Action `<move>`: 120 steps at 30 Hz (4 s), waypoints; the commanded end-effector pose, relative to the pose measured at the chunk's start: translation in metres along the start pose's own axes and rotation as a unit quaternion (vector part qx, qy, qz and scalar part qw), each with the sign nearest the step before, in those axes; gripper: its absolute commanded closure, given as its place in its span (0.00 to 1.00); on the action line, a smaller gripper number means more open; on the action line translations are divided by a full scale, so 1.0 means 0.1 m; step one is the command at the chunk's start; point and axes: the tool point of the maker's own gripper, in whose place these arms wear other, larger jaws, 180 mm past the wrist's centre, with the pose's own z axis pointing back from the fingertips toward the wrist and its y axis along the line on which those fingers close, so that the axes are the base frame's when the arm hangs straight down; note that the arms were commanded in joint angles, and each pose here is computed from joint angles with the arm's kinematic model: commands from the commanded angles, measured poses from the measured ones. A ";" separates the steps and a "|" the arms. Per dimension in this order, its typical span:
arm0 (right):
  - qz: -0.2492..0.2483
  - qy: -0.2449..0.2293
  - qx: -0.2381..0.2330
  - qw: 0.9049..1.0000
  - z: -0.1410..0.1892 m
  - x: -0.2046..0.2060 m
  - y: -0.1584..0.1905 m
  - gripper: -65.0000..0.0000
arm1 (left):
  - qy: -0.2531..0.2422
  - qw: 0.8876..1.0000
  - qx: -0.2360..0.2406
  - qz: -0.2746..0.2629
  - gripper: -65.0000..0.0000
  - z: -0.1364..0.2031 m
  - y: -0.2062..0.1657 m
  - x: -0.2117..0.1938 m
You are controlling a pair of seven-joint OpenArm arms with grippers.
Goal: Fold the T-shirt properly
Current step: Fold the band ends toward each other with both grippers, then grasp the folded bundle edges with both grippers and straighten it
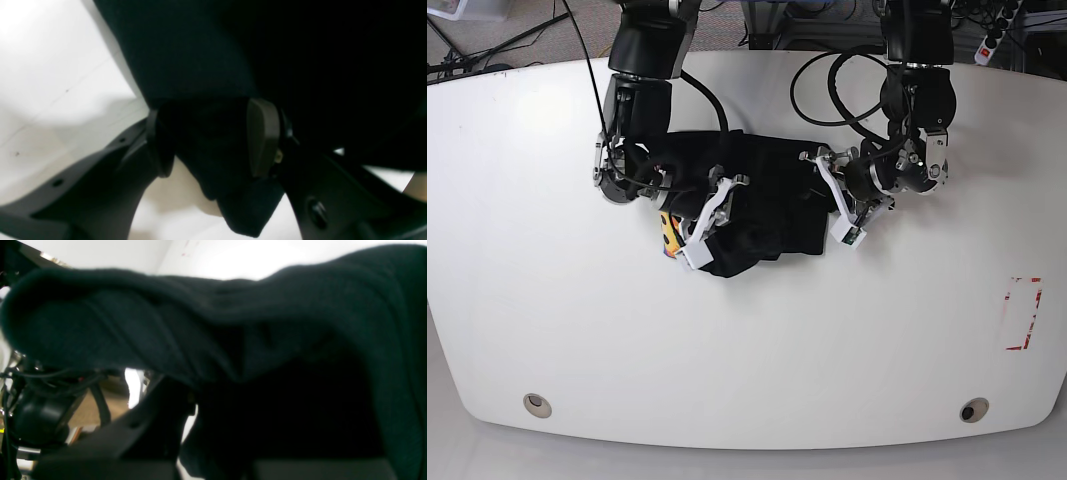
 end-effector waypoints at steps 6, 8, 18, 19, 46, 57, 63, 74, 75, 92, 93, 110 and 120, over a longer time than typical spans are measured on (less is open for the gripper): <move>0.013 -0.050 0.039 0.998 -0.13 0.26 0.20 0.71 | 0.023 1.000 0.010 -0.008 0.52 0.02 0.04 -0.06; 0.013 -0.056 0.039 0.998 -0.13 0.28 0.20 0.54 | 0.022 1.000 0.010 -0.006 0.52 0.02 0.05 -0.06; 0.006 -0.059 0.027 0.998 -0.07 0.34 0.19 0.11 | -0.095 0.991 0.096 0.016 0.52 0.65 0.47 0.46; 0.014 -0.057 0.025 0.998 -0.05 0.35 0.20 0.11 | -0.102 0.989 0.104 0.011 0.52 0.73 0.52 0.48; 0.068 0.063 0.036 0.995 0.03 -0.39 0.42 0.28 | -0.066 0.977 0.198 -0.034 0.52 1.45 1.04 0.01; 0.107 0.057 0.140 0.983 -0.44 -0.37 1.13 0.38 | -0.070 0.973 0.210 -0.062 0.52 1.58 0.95 0.05; 0.095 0.019 0.074 0.993 -0.17 -0.12 0.67 0.38 | -0.063 0.975 0.196 -0.084 0.52 1.52 0.87 0.09; 0.081 -0.029 -0.076 0.993 0.63 0.45 -0.44 0.54 | -0.059 0.980 0.094 -0.166 0.52 1.01 0.16 0.32; 0.072 -0.031 -0.086 0.993 0.68 0.48 -0.55 0.61 | -0.058 0.979 0.081 -0.176 0.52 0.95 0.07 0.35; 0.144 0.083 -0.234 0.958 0.70 0.49 -1.32 0.79 | 0.030 0.973 0.057 -0.220 0.52 0.38 -0.30 0.03; 0.152 0.092 -0.240 0.954 0.67 0.45 -1.34 0.79 | 0.035 0.974 0.056 -0.217 0.52 0.37 -0.28 0.00; 0.202 0.131 -0.274 0.931 0.65 -0.01 -1.46 0.80 | 0.107 0.966 0.089 -0.219 0.52 0.30 0.65 -0.21; 0.239 0.122 -0.251 0.930 0.54 -0.18 -1.05 0.80 | 0.091 0.959 0.105 -0.247 0.52 0.28 1.07 0.23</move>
